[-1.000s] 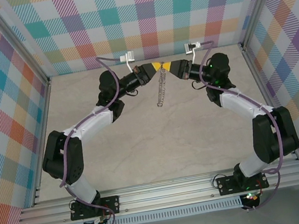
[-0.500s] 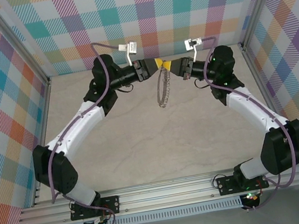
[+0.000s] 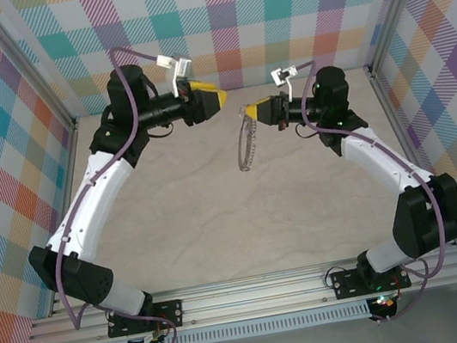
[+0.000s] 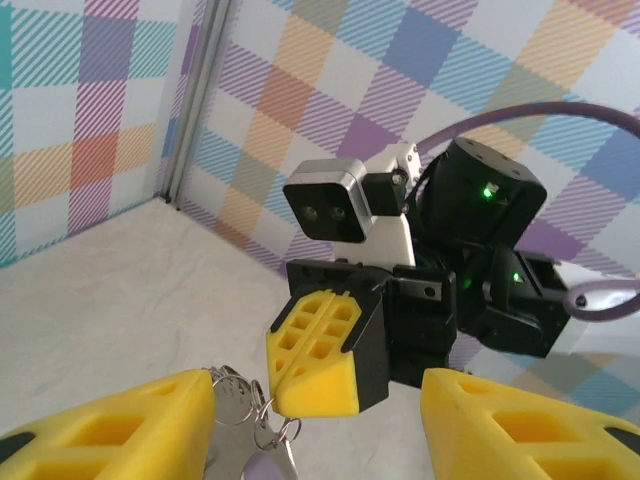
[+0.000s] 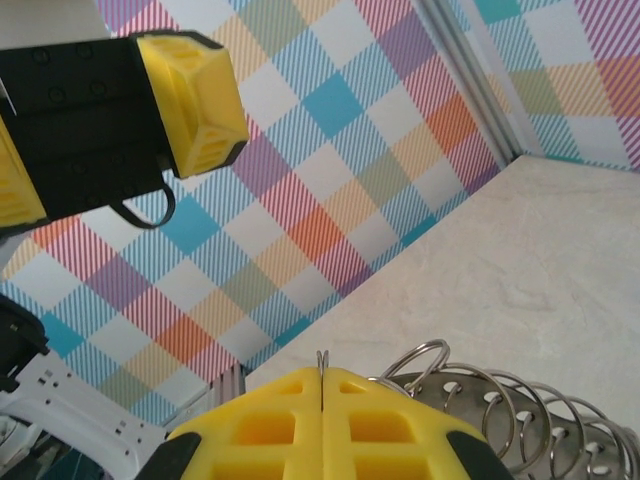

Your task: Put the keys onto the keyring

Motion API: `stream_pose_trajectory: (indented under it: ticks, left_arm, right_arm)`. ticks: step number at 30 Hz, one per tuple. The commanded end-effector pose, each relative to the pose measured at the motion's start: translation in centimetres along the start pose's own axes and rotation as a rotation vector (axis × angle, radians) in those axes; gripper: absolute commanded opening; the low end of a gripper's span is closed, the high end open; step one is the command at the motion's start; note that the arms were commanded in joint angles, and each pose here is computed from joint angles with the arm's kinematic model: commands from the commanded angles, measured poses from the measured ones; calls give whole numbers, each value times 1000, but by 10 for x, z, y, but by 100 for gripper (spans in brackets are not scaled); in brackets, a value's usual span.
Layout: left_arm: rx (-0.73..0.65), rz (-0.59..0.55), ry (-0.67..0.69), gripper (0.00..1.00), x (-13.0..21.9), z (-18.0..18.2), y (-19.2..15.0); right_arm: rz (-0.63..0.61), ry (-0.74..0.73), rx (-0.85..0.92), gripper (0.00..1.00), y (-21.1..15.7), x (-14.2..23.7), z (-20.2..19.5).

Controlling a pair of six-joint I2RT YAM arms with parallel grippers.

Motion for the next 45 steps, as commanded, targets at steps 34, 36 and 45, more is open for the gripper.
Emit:
stream_pose_trajectory:
  ticks: [34,36,45]
  left_arm:
    - [-15,169,-347,30,-23,20,-8]
    - [-14,169,-352,30,-24,20,-8]
    - [-8,181,-395,29,-29,15,-8]
  right_arm:
    - [-19,158,164,0,36,1,37]
    - [-19,161,164,0,36,2,38]
    - [-27,169,168,0,38,2,41]
Point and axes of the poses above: each hand's point on the last joint's axis, 136 mm out from that joint toward the fingers, its own x axis back along the fingers, its own z axis along the line the jaws close on, y = z × x, the point moved 8 cm from there along x, back along the fingers, and after that the axes turned 1 degree about x, right-handed, at the moved point
